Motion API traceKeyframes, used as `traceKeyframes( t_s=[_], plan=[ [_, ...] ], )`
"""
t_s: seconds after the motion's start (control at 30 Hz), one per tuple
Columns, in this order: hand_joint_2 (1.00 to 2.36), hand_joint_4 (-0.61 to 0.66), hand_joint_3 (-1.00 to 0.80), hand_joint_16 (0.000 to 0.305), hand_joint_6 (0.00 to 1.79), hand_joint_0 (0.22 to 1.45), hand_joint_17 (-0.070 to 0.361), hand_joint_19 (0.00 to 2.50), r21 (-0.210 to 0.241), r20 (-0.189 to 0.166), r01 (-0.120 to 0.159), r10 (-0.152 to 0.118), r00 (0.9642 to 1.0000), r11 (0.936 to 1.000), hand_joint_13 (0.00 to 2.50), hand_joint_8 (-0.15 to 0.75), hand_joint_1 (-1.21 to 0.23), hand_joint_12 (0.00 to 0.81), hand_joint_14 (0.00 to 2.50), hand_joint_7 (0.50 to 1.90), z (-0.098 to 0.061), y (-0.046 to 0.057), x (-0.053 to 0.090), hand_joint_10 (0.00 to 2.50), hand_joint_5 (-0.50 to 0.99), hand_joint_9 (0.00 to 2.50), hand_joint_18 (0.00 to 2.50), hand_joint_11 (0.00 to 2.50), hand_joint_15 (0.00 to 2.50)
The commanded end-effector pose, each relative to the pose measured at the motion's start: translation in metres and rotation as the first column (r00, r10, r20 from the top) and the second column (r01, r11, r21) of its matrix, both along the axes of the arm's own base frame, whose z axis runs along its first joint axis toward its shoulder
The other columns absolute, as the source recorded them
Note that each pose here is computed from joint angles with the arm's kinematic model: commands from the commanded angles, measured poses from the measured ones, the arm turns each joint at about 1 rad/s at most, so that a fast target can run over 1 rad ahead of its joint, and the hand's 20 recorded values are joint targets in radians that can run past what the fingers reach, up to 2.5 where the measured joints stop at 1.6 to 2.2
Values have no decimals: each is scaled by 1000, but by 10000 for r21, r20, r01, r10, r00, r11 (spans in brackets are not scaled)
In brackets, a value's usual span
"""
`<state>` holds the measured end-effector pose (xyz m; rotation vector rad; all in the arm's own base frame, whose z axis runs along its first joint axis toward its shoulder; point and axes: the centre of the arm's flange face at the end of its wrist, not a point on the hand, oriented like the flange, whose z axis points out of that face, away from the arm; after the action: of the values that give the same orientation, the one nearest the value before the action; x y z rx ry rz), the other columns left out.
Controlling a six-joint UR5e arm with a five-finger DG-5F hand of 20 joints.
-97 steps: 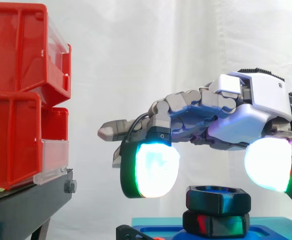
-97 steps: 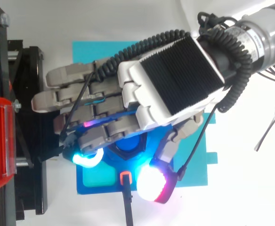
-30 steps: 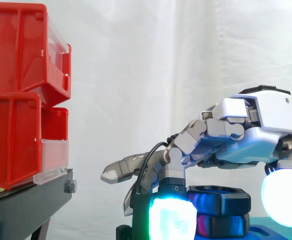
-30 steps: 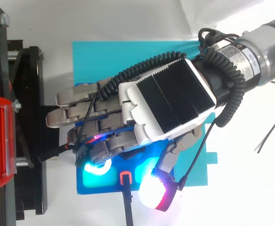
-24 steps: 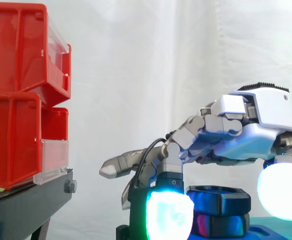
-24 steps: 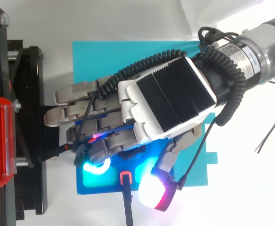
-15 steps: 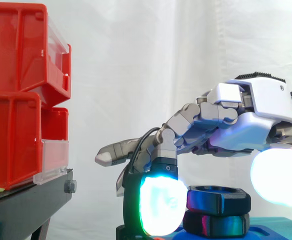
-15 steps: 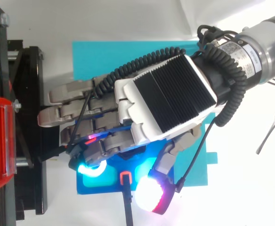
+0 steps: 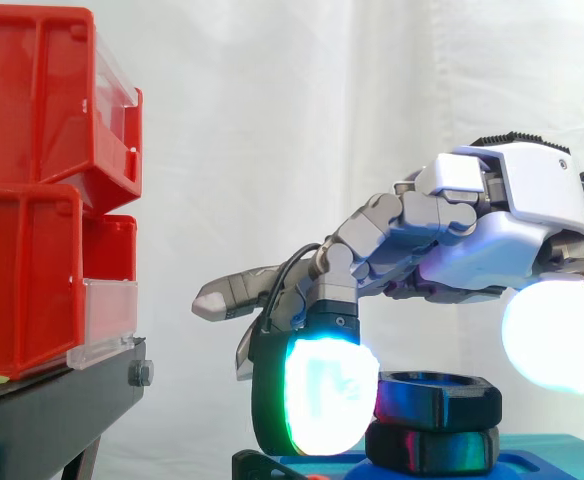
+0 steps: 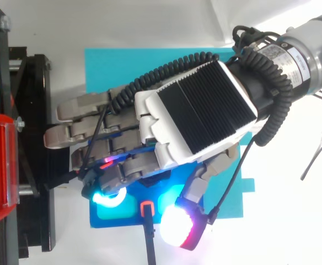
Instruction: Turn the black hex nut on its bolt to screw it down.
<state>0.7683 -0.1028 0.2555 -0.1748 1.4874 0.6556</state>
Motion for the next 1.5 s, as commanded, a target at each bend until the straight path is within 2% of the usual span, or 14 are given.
traceKeyframes(
  t_s=[0.0, 0.67, 1.27, 1.47],
  plan=[
    [1000, 301, -500, 48, 830, 420, 108, 111, -10, -38, 22, -22, 10000, 10000, 261, 337, -449, 379, 2, 648, 1, -2, -1, 9, -201, 468, 43, 483, 62],
    [1000, 292, -500, 47, 839, 424, 106, 111, -147, -64, -87, 86, 9999, 9999, 261, 334, -446, 377, 2, 645, 1, -21, -7, 11, -201, 465, 42, 489, 66],
    [1000, 293, -500, 47, 838, 428, 105, 111, -199, -84, -176, 175, 9998, 9996, 262, 332, -450, 374, 0, 647, 0, -46, -15, 10, -201, 464, 39, 487, 67],
    [1000, 291, -500, 47, 838, 428, 105, 113, -234, -70, -188, 187, 9998, 9995, 260, 332, -449, 373, 2, 648, 0, -50, -17, 10, -201, 464, 38, 490, 66]
  ],
)
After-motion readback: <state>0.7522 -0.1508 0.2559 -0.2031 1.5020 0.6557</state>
